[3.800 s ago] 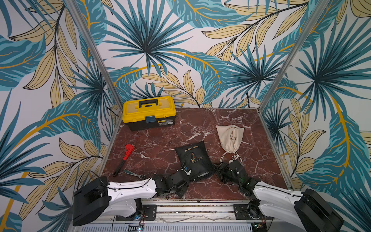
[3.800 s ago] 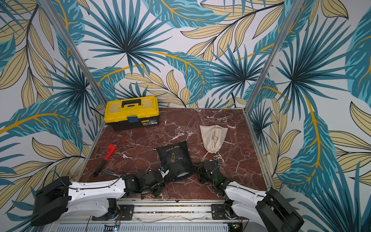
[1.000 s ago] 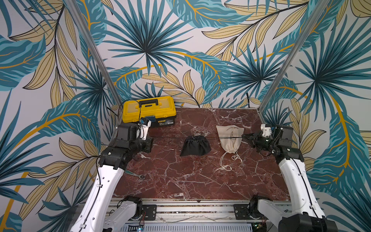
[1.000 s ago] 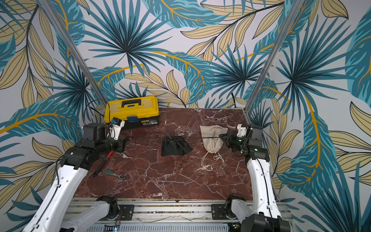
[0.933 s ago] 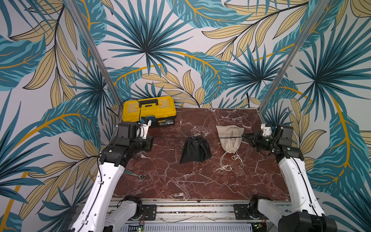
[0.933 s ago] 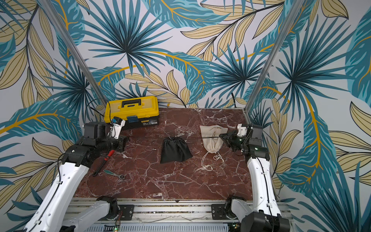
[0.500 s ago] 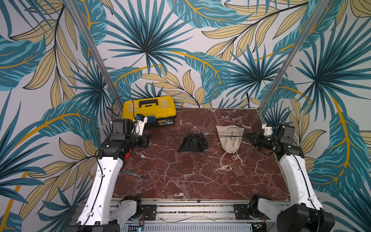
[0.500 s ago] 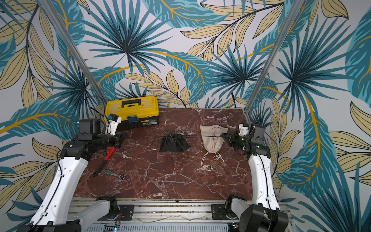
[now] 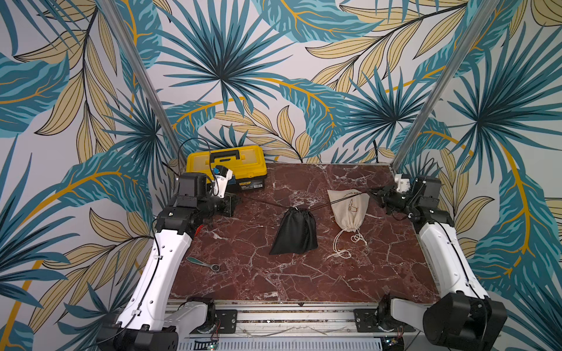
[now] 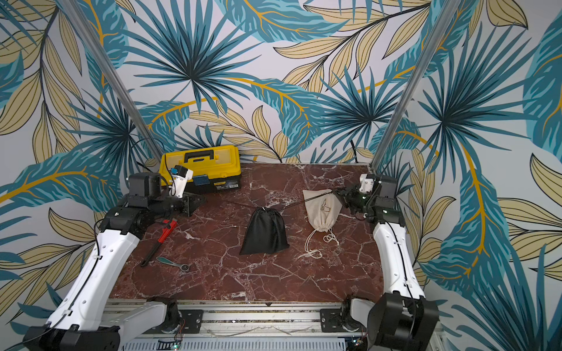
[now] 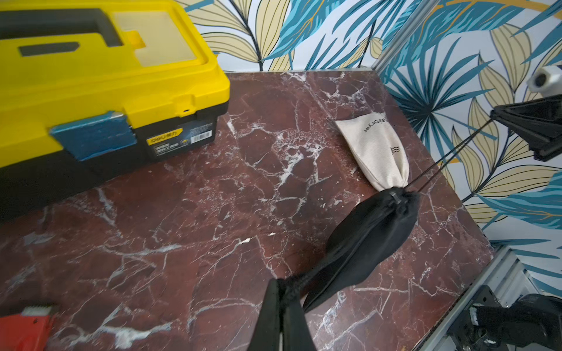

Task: Pack away hair dryers
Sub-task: Pull the drawstrings on both sides of the drawstring bag.

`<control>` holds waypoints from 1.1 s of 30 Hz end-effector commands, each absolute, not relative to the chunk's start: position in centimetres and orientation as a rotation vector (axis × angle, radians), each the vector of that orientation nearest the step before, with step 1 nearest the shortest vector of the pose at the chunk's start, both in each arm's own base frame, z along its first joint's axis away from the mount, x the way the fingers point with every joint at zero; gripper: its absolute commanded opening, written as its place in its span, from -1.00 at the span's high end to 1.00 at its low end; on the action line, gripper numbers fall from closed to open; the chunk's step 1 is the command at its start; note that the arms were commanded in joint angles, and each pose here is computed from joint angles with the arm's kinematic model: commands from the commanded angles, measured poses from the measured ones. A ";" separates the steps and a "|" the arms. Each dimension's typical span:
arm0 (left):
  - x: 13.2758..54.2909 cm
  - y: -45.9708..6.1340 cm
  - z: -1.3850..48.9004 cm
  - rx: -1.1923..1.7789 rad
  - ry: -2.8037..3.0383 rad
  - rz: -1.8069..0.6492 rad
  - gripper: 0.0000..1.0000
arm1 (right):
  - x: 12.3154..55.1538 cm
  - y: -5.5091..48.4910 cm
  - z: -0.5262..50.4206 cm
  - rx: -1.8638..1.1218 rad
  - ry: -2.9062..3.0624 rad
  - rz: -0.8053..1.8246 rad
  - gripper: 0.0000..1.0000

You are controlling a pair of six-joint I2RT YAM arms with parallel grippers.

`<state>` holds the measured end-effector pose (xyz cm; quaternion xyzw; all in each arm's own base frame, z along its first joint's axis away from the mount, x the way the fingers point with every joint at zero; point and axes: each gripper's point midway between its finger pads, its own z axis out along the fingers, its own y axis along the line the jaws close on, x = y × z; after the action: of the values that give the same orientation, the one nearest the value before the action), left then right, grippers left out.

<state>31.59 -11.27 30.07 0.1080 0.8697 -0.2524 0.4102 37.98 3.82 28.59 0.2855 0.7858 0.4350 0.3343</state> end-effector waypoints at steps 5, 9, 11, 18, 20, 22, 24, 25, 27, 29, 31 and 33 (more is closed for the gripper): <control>32.7 -13.8 36.1 0.304 2.002 -0.672 1.00 | 41.0 4.6 33.2 0.678 1.874 1.162 1.00; 32.7 -12.2 38.4 0.262 1.921 -0.561 1.00 | 40.9 4.6 35.1 0.641 1.848 1.139 1.00; 33.0 -12.1 40.2 0.260 1.849 -0.555 1.00 | 41.6 4.6 36.9 0.623 1.828 1.139 1.00; 36.3 -13.1 42.8 0.294 1.832 -0.560 1.00 | 44.1 4.7 41.5 0.548 1.796 1.149 1.00; 36.8 -13.2 41.5 0.298 1.861 -0.553 1.00 | 43.8 4.8 39.7 0.567 1.847 1.145 1.00; 37.3 -13.0 39.8 0.293 1.890 -0.536 1.00 | 43.6 4.9 37.5 0.581 1.881 1.143 1.00; 37.6 -12.5 37.8 0.285 1.921 -0.513 1.00 | 43.7 4.8 36.5 0.570 1.872 1.147 1.00; 37.7 -12.0 37.1 0.269 1.938 -0.501 1.00 | 43.7 4.4 36.3 0.579 1.872 1.146 1.00; 38.1 -9.5 36.6 0.194 1.954 -0.497 1.00 | 44.0 2.7 36.8 0.620 1.835 1.158 1.00; 38.2 -6.6 37.5 0.102 1.930 -0.512 1.00 | 43.9 1.6 38.1 0.626 1.799 1.154 1.00; 37.8 -5.2 38.8 0.066 1.896 -0.516 1.00 | 43.7 1.3 38.6 0.606 1.815 1.116 1.00; 37.8 -5.1 39.0 0.084 1.913 -0.508 1.00 | 43.6 0.4 38.1 0.650 1.836 1.086 1.00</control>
<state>38.43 -6.78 35.56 0.0443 0.8304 -0.2288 0.5061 43.61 3.13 35.72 0.2568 0.7510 0.4681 0.3884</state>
